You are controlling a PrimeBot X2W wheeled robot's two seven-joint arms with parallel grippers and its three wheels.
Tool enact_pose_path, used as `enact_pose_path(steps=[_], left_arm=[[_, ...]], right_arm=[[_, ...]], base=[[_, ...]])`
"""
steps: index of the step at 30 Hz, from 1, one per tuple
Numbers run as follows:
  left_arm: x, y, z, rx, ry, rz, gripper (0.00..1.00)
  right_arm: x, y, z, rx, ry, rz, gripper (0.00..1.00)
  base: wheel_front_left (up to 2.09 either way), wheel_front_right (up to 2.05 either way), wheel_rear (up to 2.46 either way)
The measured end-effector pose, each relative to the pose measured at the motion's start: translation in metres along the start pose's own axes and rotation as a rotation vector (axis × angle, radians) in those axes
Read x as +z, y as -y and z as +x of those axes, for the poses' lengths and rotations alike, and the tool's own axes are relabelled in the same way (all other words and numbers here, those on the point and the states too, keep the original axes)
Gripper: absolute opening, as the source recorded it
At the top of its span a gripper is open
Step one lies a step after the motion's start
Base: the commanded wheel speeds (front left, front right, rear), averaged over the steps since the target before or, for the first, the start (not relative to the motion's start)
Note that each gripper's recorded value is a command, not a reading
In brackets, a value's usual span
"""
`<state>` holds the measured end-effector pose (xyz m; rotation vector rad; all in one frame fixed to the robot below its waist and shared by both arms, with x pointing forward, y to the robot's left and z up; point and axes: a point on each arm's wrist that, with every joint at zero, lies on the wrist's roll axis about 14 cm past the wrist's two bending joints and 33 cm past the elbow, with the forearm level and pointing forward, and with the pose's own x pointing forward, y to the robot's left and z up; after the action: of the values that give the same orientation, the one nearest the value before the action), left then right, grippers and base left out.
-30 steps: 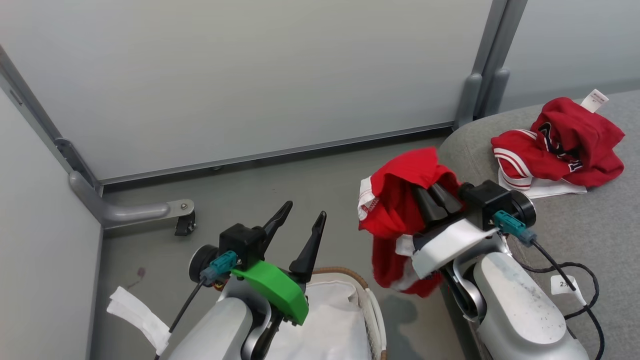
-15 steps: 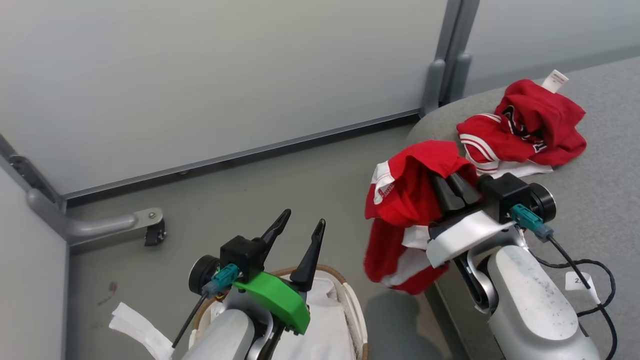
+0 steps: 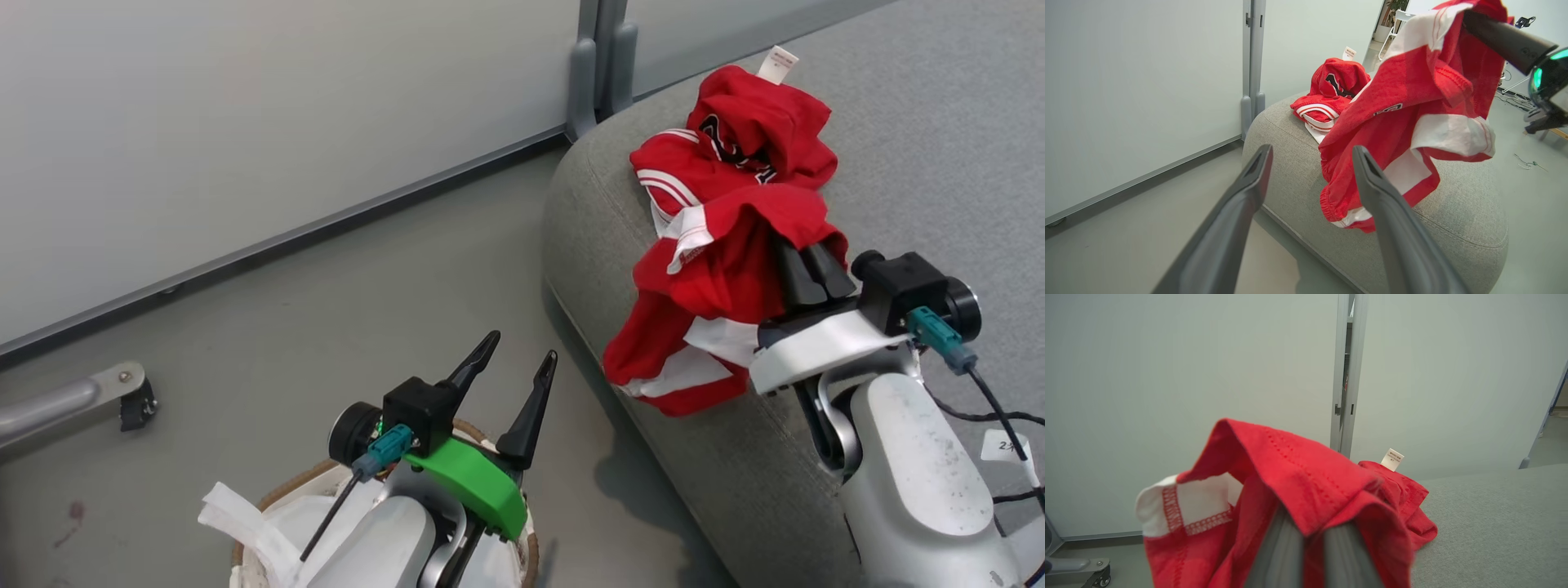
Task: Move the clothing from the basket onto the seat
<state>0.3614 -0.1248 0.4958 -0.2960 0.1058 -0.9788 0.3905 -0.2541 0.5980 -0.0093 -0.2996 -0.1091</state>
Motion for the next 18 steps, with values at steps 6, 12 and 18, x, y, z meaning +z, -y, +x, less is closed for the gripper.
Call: enact_pose_path(steps=[6,12,18], left_arm=[[-0.008,0.001,0.015,-0.042,-0.01,-0.025,1.0],[-0.011,-0.021,0.025,-0.045,-0.001,-0.026,1.0],[-0.017,-0.046,0.033,-0.035,0.006,-0.031,1.0]], right_arm=[[0.016,0.03,0.025,-0.055,0.045,-0.079,0.0],[0.057,0.077,0.08,-0.111,0.143,-0.218,0.0],[0.052,0.106,0.12,-0.143,0.12,-0.32,0.0]], base=[[0.0,0.0,0.0],[0.0,0.0,0.0],[0.0,0.0,0.0]])
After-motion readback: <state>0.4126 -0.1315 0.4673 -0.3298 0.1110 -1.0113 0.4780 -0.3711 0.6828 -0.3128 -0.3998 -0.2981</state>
